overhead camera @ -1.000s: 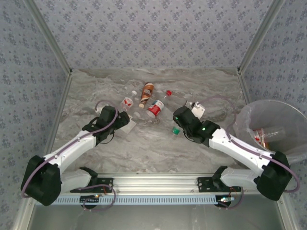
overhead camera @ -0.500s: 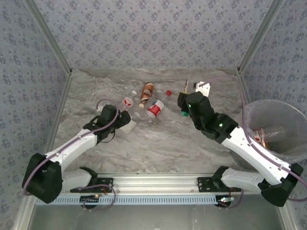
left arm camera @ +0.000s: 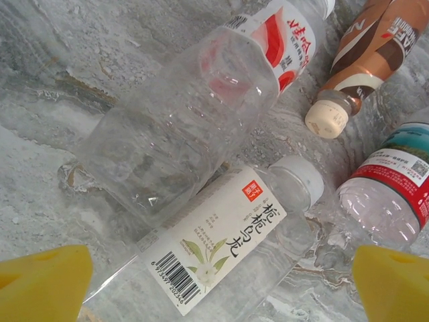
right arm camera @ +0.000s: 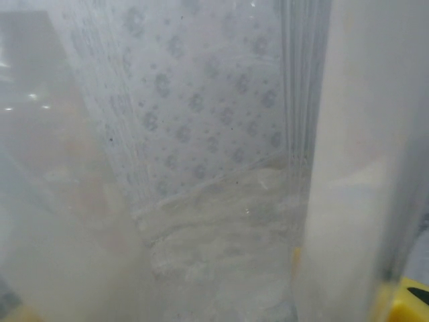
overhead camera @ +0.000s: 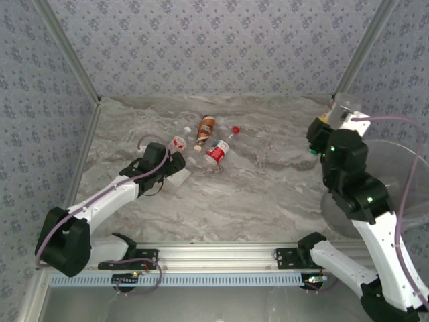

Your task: Put the plastic bottles in the bin

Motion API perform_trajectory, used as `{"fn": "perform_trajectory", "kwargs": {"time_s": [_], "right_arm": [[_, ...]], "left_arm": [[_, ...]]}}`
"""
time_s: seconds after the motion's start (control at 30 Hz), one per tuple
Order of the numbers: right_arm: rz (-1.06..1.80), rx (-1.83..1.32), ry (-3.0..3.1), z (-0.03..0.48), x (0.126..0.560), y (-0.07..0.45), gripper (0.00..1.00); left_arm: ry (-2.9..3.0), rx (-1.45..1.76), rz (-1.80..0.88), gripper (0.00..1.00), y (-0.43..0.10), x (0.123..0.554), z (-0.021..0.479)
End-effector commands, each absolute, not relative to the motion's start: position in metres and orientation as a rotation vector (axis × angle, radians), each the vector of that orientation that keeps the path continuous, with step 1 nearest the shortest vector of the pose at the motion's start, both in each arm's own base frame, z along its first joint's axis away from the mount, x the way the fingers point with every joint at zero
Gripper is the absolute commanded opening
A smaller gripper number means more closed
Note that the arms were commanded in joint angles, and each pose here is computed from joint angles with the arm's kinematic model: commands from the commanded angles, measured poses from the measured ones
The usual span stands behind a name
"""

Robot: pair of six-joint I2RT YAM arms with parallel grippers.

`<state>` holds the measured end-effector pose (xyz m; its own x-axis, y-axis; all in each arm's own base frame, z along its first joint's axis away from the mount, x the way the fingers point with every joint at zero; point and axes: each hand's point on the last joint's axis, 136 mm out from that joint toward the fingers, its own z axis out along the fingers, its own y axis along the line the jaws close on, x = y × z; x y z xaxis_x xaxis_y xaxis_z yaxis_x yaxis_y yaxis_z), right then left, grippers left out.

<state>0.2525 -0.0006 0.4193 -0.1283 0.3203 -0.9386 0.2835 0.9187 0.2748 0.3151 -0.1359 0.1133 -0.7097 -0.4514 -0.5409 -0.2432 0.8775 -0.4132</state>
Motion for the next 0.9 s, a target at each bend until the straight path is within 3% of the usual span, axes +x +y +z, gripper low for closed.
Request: {"fn": "perform_trajectory", "kwargs": {"time_s": [0.0,0.47,0.87], "right_arm": [[-0.021,0.451,1.751,0.422,0.241,-0.017,0.50],[-0.438,0.614,1.685,0.441,0.215,-0.093,0.48],[-0.526,0.812,1.679,0.413,0.213,-0.144,0.52]], "left_arm": [[2.363,-0.497,-0.453,1.00,-0.143,0.324,0.124],[2.362,-0.505,-0.447,1.00,-0.141,0.325,0.127],[2.381,-0.503,-0.452,0.99,-0.146,0.329,0.126]]}}
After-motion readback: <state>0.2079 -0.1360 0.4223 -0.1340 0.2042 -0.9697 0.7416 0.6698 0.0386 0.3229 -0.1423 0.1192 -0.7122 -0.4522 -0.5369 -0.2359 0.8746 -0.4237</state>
